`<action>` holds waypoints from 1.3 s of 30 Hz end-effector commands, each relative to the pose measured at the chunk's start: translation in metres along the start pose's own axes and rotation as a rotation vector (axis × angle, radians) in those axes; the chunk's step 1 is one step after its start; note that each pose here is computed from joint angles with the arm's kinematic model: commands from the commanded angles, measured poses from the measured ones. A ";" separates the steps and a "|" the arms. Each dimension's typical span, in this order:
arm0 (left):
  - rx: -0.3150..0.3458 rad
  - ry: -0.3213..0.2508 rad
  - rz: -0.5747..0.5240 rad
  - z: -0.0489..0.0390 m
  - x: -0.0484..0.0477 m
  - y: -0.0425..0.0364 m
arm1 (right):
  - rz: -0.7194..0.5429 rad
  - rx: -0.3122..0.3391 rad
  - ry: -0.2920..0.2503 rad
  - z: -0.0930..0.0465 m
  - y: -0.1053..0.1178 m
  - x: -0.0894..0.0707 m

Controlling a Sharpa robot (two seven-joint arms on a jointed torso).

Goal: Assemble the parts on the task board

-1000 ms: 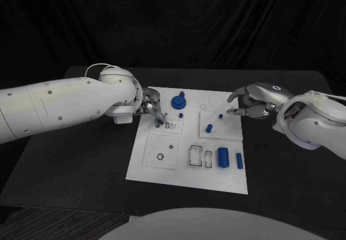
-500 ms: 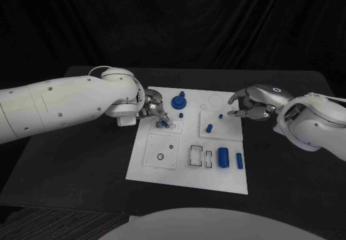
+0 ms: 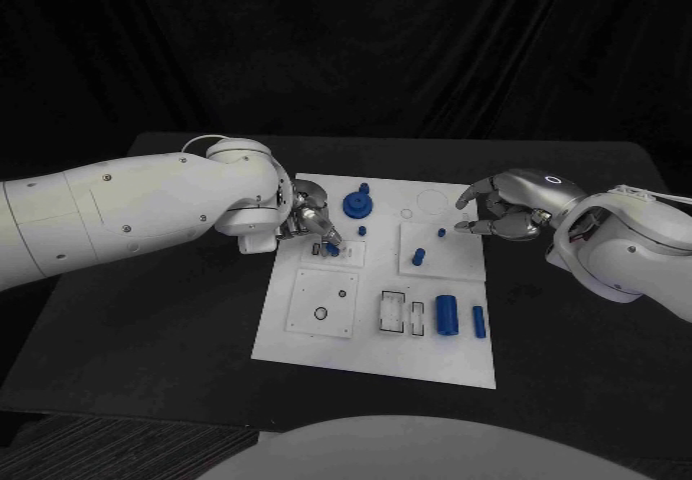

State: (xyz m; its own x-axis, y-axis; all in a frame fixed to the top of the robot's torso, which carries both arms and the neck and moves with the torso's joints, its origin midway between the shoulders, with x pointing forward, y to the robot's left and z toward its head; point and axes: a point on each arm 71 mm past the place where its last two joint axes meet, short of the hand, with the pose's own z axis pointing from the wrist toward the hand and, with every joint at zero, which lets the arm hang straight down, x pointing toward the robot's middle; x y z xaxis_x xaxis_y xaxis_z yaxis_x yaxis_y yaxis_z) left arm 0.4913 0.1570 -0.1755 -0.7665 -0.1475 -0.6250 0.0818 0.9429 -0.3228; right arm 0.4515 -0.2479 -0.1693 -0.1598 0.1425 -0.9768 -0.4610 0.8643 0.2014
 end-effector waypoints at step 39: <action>0.003 0.002 -0.038 0.0091 0.0053 0.0071 | 0.000 0.020 0.014 0.000 -0.002 0.003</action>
State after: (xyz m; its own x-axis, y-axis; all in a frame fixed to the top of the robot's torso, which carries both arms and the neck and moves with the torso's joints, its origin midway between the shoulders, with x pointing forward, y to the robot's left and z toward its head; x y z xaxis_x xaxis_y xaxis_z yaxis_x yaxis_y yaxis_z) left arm 0.4946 0.1619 -0.1865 -0.7631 -0.1829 -0.6199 0.0458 0.9414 -0.3342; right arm 0.4516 -0.2482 -0.1713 -0.1648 0.1404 -0.9763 -0.4582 0.8656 0.2018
